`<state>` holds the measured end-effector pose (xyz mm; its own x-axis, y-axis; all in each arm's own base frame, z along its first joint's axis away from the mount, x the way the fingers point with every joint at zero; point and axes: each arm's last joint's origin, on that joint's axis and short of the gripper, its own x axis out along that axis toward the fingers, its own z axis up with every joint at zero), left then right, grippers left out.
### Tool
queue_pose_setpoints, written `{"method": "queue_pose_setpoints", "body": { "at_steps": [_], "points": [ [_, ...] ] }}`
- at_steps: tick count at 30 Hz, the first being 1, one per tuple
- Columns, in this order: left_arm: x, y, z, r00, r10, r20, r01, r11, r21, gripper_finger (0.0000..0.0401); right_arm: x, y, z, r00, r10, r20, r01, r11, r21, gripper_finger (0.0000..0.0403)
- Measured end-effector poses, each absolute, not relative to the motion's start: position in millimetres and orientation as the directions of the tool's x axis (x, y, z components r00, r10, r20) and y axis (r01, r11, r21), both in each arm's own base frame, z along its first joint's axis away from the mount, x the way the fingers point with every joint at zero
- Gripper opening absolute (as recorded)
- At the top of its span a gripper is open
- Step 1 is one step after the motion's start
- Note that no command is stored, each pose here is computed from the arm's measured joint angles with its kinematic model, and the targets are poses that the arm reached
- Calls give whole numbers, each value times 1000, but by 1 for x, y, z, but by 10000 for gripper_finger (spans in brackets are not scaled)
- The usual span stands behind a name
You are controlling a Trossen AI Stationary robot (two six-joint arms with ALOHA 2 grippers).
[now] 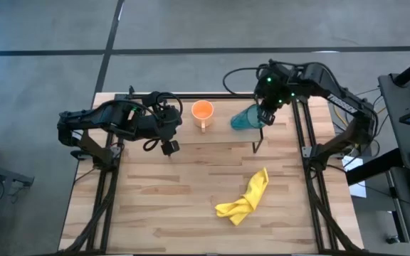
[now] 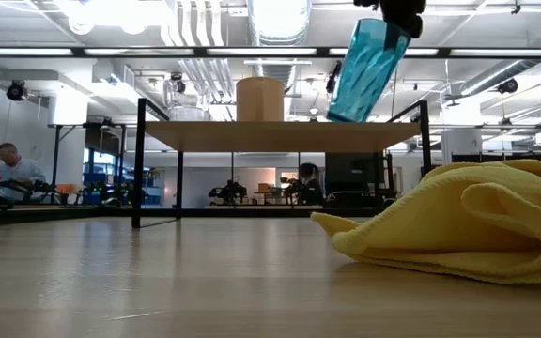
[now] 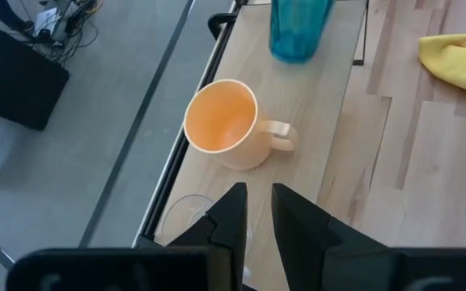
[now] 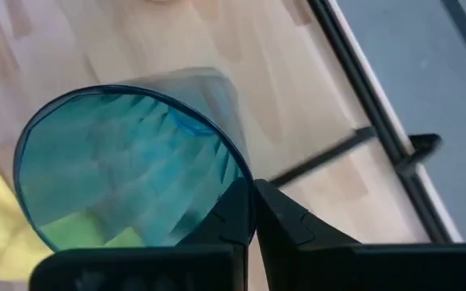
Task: Stack small to large cups/mugs on shelf
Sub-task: Put the blue cup on the shelf
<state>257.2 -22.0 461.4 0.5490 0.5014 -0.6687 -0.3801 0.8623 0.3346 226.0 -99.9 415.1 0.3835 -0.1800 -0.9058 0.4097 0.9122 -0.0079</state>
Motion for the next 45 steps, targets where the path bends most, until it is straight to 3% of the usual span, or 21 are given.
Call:
{"method": "queue_pose_setpoints", "body": {
  "at_steps": [4, 10, 27, 45],
  "points": [
    [257, -22, 461, 548, 502, -669, -380, 862, 335, 46, 217, -103, 429, 345, -176, -922, 420, 907, -16, 9],
    [257, -22, 461, 549, 502, -669, -381, 862, 334, 46, 219, -108, 445, 440, -125, -889, 362, 931, 48, 9],
    [261, -23, 461, 565, 495, -660, -389, 865, 316, 46, 236, -121, 426, 382, -81, -921, 322, 946, 50, 9],
    [295, 8, 464, 671, 554, -493, -474, 832, 289, 62, 235, -120, 427, 386, -81, -919, 336, 940, 58, 9]
  ]
}}
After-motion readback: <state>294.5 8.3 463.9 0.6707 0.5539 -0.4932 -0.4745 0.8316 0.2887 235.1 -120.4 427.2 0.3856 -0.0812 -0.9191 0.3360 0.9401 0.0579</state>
